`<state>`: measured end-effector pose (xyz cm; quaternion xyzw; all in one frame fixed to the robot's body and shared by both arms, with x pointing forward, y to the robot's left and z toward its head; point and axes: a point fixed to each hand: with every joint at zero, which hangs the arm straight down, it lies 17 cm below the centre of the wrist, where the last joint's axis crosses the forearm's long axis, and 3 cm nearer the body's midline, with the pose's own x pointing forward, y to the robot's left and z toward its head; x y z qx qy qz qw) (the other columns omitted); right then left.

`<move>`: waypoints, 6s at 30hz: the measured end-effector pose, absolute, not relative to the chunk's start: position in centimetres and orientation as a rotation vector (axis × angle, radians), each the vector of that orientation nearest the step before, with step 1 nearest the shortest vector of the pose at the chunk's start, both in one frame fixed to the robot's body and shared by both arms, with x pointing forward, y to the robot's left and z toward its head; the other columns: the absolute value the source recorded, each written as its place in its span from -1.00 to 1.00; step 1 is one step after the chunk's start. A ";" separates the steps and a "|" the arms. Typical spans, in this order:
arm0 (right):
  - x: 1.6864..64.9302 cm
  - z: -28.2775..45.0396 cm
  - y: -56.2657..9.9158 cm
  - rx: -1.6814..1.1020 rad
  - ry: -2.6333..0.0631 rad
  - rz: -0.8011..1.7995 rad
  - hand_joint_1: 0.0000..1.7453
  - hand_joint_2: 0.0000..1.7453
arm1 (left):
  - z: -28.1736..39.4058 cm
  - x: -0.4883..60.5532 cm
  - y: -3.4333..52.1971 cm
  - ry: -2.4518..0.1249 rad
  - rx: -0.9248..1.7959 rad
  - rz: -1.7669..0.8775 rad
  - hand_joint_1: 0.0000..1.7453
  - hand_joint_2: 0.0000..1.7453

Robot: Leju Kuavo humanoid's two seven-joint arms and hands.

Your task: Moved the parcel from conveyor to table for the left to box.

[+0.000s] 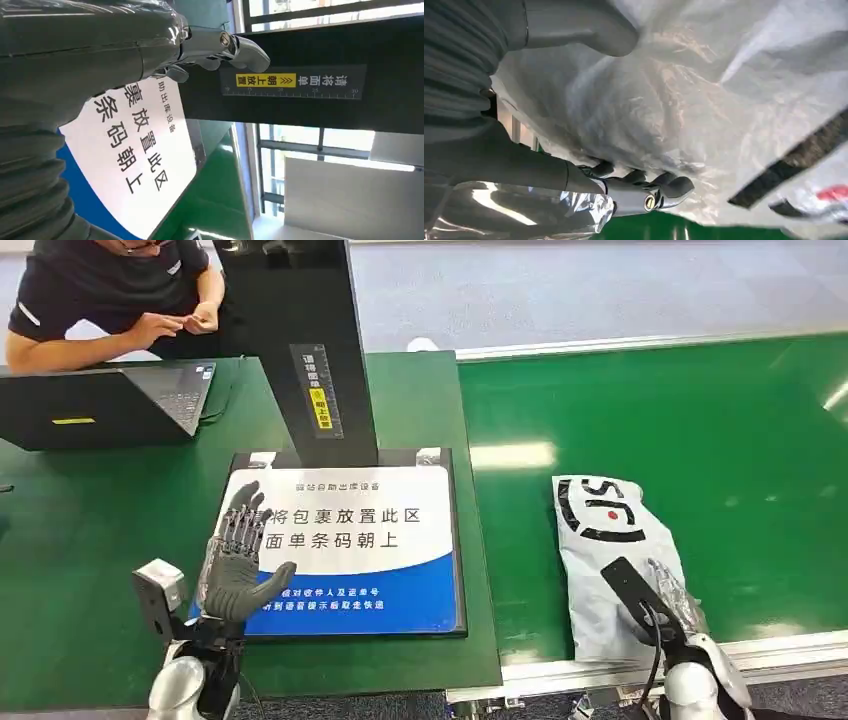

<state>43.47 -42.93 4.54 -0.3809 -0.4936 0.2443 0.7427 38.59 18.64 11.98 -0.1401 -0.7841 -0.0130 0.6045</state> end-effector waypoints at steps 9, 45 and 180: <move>42.9 2.1 -42.5 -0.798 -1.015 0.550 -0.74 1.00 | 11.9 38.6 18.5 -1.806 -0.327 -0.027 -1.00 1.00; 40.5 19.6 -42.4 -1.298 -1.659 0.315 1.00 1.00 | 10.9 37.9 18.2 -1.790 -0.327 -0.030 -1.00 1.00; 43.2 17.2 -26.8 -0.111 -1.963 0.159 -1.00 1.00 | 2.1 40.2 3.6 -1.547 0.151 -0.897 -1.00 1.00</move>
